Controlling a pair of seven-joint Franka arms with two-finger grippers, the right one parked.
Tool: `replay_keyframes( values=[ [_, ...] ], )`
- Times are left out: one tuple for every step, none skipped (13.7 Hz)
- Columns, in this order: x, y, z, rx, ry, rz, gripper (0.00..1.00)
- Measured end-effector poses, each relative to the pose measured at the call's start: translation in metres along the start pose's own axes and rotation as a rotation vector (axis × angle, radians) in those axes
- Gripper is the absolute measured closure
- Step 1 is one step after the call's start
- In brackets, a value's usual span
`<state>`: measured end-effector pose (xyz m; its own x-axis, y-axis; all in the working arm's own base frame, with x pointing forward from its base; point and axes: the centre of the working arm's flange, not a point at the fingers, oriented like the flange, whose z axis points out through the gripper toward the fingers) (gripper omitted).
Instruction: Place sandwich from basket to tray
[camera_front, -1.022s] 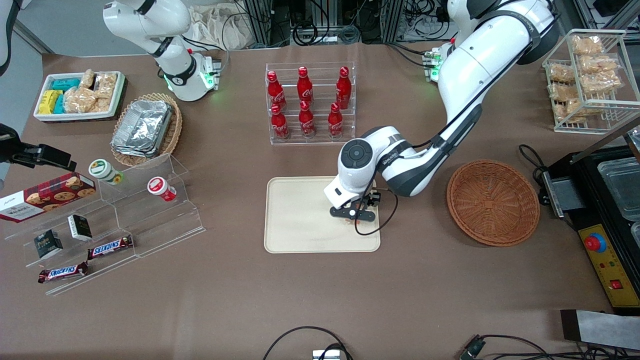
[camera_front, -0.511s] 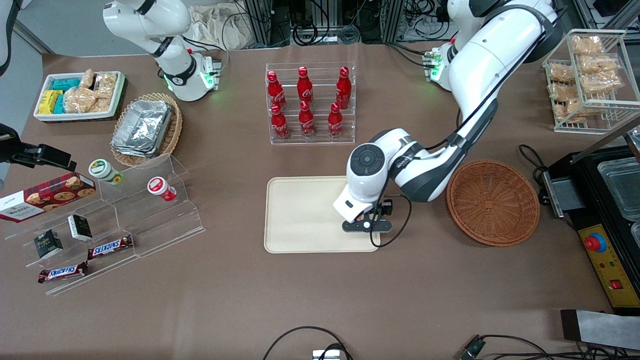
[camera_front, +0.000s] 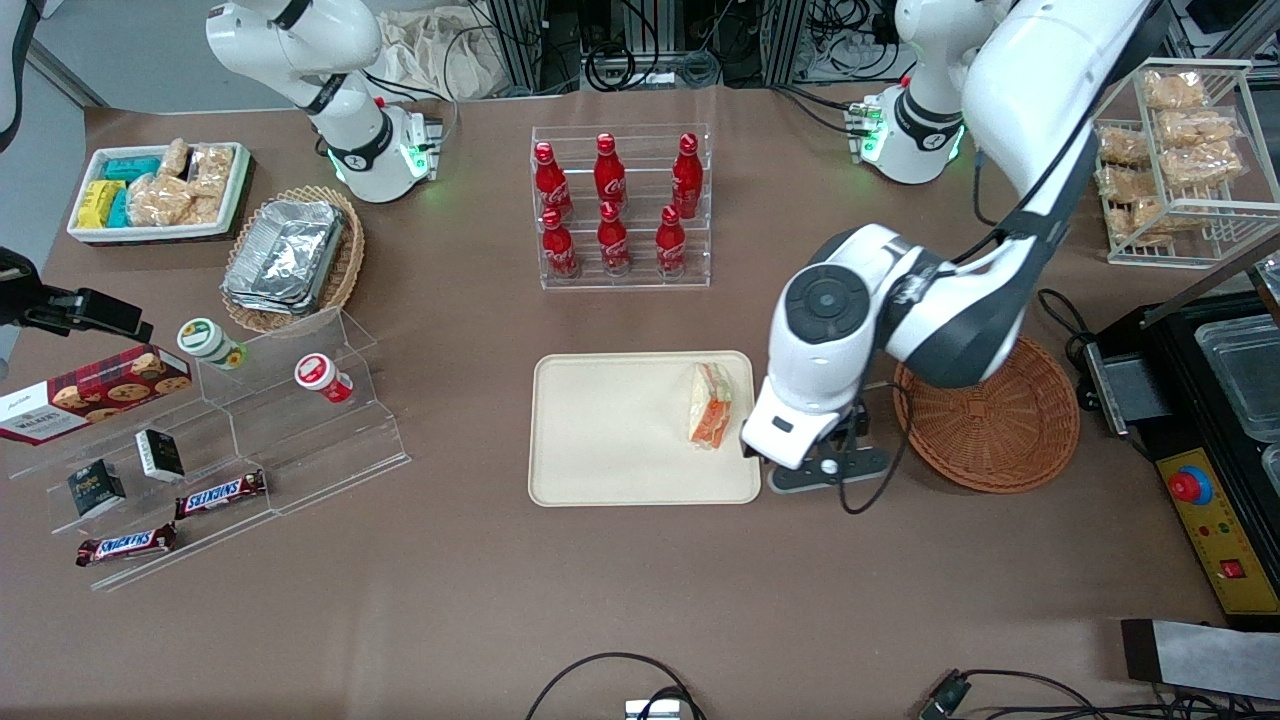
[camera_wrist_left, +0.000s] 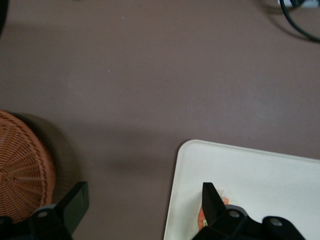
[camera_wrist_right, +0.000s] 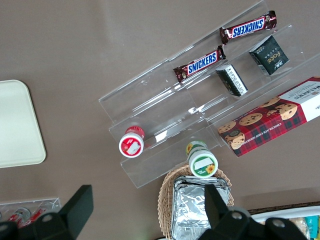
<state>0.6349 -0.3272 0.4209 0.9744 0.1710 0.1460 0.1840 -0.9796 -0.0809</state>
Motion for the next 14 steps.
replay_keyframes(
  values=[
    [0.005,-0.01,-0.006,0.007,0.002,-0.013,0.0],
    [0.01,-0.019,-0.01,0.015,0.0,-0.018,0.0],
    [0.014,-0.027,-0.012,0.019,-0.004,-0.018,0.0],
    [0.018,-0.035,-0.013,0.019,-0.012,-0.016,0.0],
    [0.022,-0.042,-0.014,0.016,-0.02,-0.014,0.0],
    [0.027,-0.05,-0.016,0.014,-0.022,-0.014,0.0],
    [0.031,-0.059,-0.019,0.015,-0.02,-0.017,0.0],
    [0.035,-0.068,-0.022,0.02,-0.024,-0.018,0.0],
    [0.038,-0.076,-0.025,0.029,-0.03,-0.015,0.0],
    [0.041,-0.086,-0.028,0.038,-0.034,-0.008,0.0],
    [0.045,-0.097,-0.032,0.036,-0.041,-0.001,0.0],
    [0.05,-0.109,-0.038,0.023,-0.05,0.012,0.0],
    [0.054,-0.122,-0.046,0.007,-0.055,0.029,0.0],
    [0.059,-0.137,-0.054,-0.002,-0.059,0.042,0.0]
  ],
)
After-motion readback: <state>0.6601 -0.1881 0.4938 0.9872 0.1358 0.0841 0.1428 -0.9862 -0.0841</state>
